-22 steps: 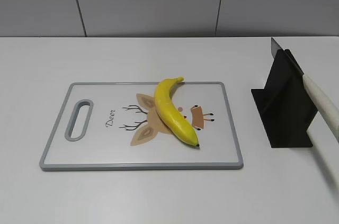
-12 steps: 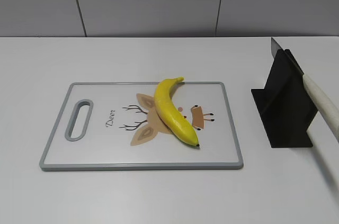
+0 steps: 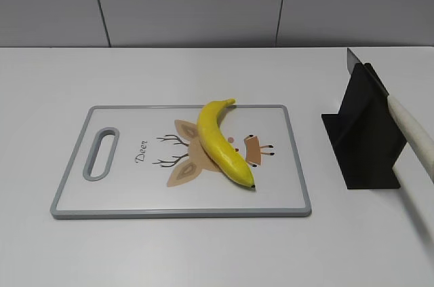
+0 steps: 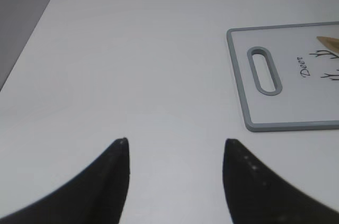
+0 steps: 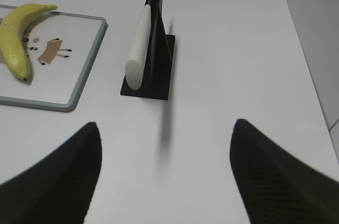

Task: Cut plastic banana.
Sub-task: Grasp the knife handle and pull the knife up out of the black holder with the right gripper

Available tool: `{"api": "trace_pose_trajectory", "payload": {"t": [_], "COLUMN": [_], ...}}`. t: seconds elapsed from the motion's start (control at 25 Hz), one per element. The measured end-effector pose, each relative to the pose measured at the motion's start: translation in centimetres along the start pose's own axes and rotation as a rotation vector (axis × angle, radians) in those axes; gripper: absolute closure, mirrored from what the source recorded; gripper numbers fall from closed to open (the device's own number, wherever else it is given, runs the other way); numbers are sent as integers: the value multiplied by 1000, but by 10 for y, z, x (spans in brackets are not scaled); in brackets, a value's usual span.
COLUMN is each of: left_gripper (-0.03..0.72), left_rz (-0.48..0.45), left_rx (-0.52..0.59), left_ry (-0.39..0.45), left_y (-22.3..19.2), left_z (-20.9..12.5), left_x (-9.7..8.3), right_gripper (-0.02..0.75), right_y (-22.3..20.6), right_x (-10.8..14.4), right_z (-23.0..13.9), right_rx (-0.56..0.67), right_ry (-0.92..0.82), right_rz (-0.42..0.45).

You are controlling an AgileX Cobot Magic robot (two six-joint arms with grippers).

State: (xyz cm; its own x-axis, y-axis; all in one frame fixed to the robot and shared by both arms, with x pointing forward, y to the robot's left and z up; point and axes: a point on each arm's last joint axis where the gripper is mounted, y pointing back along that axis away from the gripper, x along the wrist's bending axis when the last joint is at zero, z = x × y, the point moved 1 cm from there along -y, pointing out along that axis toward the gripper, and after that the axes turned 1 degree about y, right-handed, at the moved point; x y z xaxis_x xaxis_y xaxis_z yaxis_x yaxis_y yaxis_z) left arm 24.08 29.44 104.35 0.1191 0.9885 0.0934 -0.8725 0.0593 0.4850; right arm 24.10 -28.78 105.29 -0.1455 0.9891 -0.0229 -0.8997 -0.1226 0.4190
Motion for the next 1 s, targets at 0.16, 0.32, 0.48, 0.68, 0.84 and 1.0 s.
{"api": "trace_pose_trajectory", "payload": {"t": [0.16, 0.32, 0.48, 0.68, 0.84, 1.0], "left_gripper": [136, 136, 136, 136, 136, 136], "left_rz": [0, 0, 0, 2, 3, 3], "left_rx": [0, 0, 0, 0, 0, 0], "left_ry": [0, 0, 0, -1, -1, -1], "left_y": [0, 0, 0, 0, 0, 0], "left_z": [0, 0, 0, 0, 0, 0], "left_x": [0, 0, 0, 0, 0, 0], "right_gripper": [151, 151, 151, 151, 150, 148], "right_y": [0, 0, 0, 0, 0, -1], "right_x": [0, 0, 0, 0, 0, 0], "right_z": [0, 0, 0, 0, 0, 10], "right_rx": [0, 0, 0, 0, -2, 21], "right_ry": [0, 0, 0, 0, 0, -7], "right_rz": [0, 0, 0, 0, 0, 9]}}
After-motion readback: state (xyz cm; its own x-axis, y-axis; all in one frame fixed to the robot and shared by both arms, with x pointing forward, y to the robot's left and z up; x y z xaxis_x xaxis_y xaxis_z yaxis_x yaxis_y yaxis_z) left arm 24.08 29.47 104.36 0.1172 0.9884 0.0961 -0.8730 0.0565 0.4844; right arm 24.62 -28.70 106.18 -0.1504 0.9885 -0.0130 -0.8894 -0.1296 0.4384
